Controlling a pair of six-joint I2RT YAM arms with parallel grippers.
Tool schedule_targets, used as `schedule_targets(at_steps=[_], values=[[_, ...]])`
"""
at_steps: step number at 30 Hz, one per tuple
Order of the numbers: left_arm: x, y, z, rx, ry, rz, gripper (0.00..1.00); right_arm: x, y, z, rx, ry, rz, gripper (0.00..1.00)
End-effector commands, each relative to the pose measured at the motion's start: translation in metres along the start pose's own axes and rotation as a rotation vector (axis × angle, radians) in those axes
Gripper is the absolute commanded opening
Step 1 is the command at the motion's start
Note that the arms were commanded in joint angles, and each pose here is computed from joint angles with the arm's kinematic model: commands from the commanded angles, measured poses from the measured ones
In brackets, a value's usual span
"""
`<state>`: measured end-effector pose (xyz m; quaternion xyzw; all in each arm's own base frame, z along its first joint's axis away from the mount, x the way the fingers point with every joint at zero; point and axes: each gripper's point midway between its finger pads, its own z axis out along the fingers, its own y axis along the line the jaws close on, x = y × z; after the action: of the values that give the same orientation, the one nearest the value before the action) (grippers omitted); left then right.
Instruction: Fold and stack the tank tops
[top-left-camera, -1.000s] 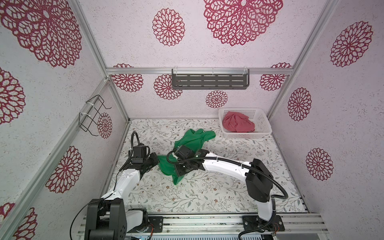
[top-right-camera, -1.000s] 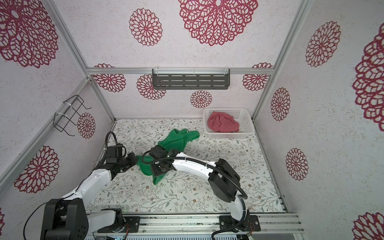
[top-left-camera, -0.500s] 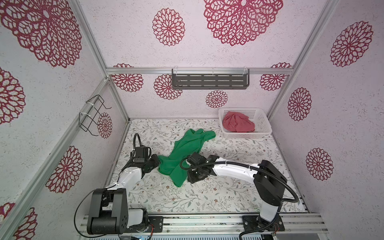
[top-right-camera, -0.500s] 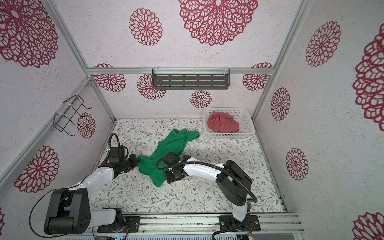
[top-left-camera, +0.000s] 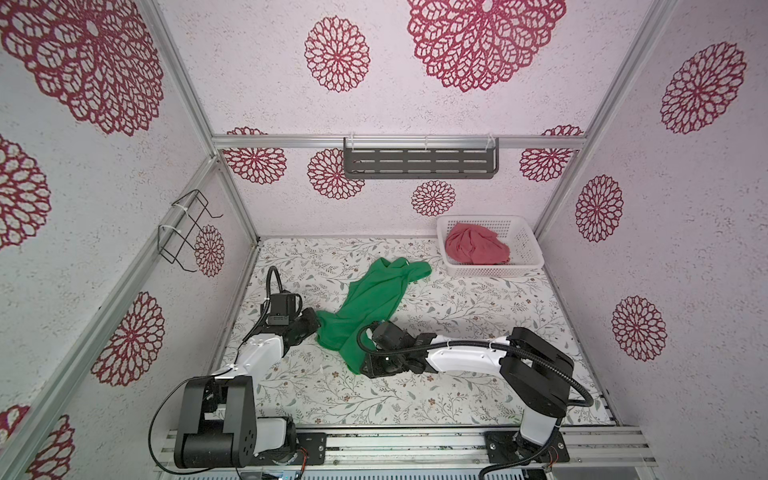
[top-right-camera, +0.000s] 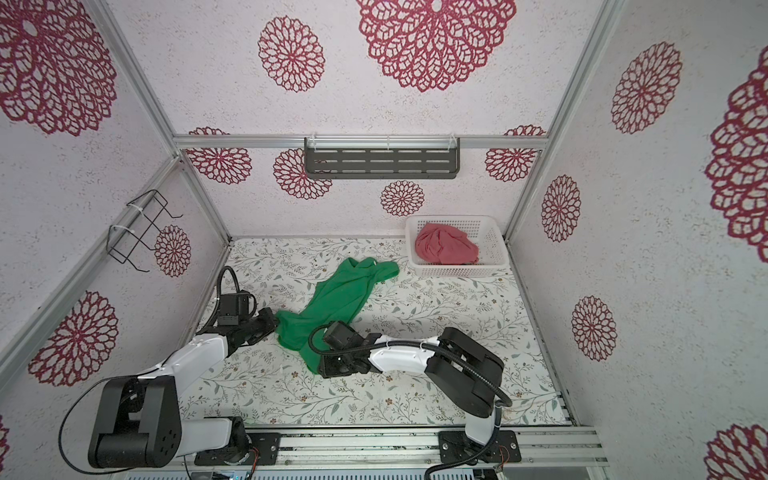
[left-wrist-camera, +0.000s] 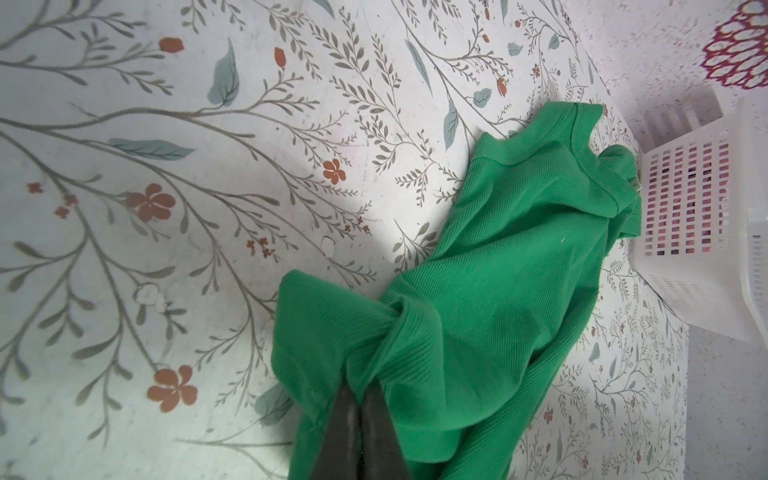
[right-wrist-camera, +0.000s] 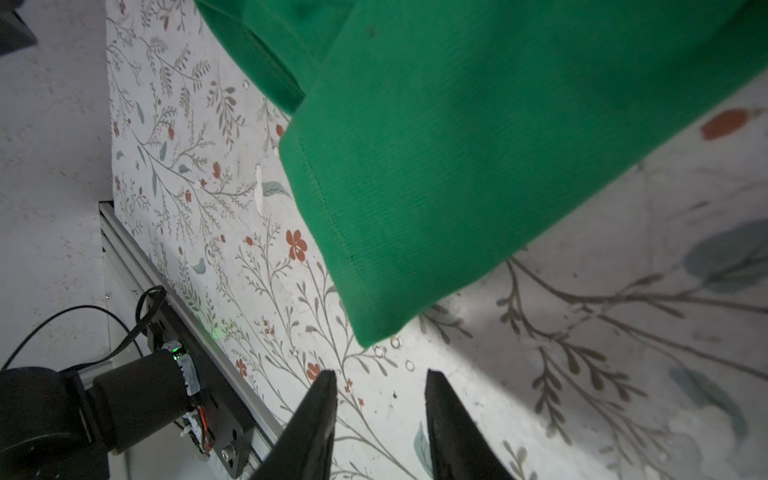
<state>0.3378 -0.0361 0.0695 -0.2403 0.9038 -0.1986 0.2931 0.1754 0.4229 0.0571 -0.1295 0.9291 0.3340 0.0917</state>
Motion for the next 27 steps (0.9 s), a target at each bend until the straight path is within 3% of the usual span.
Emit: schedule_targets(at_steps=[1,16,23,27], values=[[-0.011,-0.004,-0.001,0.009,-0.026,0.01,0.0,-0.005,0.007,0.007,-0.046,-0.022,0.05,0.39],[-0.017,-0.001,-0.007,-0.023,-0.041,0.025,0.0,-0.012,-0.004,0.029,-0.005,-0.048,0.071,0.33],[-0.014,0.003,-0.007,-0.05,-0.033,0.035,0.0,-0.015,-0.021,0.012,0.11,-0.052,0.017,0.02],[-0.003,-0.003,-0.005,-0.033,-0.003,0.04,0.0,-0.008,-0.061,-0.022,0.258,-0.004,-0.033,0.0]])
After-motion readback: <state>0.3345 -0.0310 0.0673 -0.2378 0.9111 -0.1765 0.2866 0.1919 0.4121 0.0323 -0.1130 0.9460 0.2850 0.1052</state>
